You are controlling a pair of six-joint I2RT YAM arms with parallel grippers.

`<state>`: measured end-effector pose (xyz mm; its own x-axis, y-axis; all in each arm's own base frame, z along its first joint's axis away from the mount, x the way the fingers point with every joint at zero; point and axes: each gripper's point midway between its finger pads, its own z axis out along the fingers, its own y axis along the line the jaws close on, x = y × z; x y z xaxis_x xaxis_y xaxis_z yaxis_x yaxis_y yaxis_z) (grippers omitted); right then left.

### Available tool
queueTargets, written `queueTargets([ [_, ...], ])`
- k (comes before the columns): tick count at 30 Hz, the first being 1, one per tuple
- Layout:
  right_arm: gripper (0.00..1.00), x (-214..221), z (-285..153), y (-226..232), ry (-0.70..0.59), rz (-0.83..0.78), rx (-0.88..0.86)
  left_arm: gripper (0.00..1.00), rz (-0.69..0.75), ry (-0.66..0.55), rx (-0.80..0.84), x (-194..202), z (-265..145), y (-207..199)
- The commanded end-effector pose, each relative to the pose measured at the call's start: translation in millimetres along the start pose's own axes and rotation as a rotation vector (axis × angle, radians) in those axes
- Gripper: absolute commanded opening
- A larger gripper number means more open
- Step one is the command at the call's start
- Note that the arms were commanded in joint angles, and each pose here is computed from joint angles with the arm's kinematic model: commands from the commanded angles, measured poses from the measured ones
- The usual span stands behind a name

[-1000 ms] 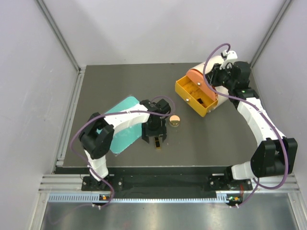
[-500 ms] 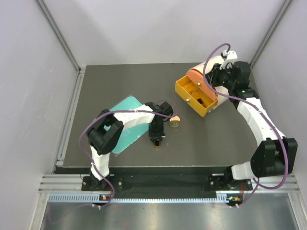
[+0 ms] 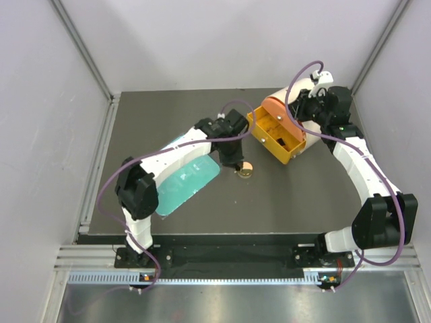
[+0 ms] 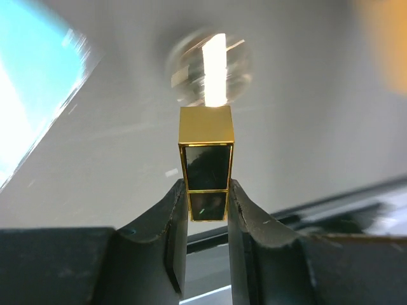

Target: Organize the makeup

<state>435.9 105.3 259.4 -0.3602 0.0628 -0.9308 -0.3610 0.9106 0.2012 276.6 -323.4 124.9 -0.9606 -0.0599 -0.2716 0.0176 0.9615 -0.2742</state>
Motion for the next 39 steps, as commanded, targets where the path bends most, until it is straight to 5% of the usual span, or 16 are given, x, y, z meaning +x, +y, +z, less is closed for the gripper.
queueTargets([
  [1,0.27,171.5,-28.5,-7.3,0.591,0.176,0.069,0.00,-0.035,-0.176,0.268,-64.6,-74.4,-46.6],
  [6,0.27,170.8,-28.3,-6.7,0.589,0.174,0.068,0.00,-0.083,-0.225,0.568,-100.4,-106.3,-94.8],
  [15,0.27,172.0,-29.0,-6.9,0.593,0.175,0.070,0.02,-0.087,-0.230,0.780,-135.5,-113.5,-148.1],
  [23,0.27,172.7,-28.5,-7.2,0.595,0.175,0.070,0.04,-0.128,-0.263,0.774,-152.1,-102.1,-156.2],
  [39,0.27,172.3,-28.4,-8.3,0.592,0.177,0.072,0.27,-0.193,-0.253,0.662,-157.3,-59.5,-152.6],
])
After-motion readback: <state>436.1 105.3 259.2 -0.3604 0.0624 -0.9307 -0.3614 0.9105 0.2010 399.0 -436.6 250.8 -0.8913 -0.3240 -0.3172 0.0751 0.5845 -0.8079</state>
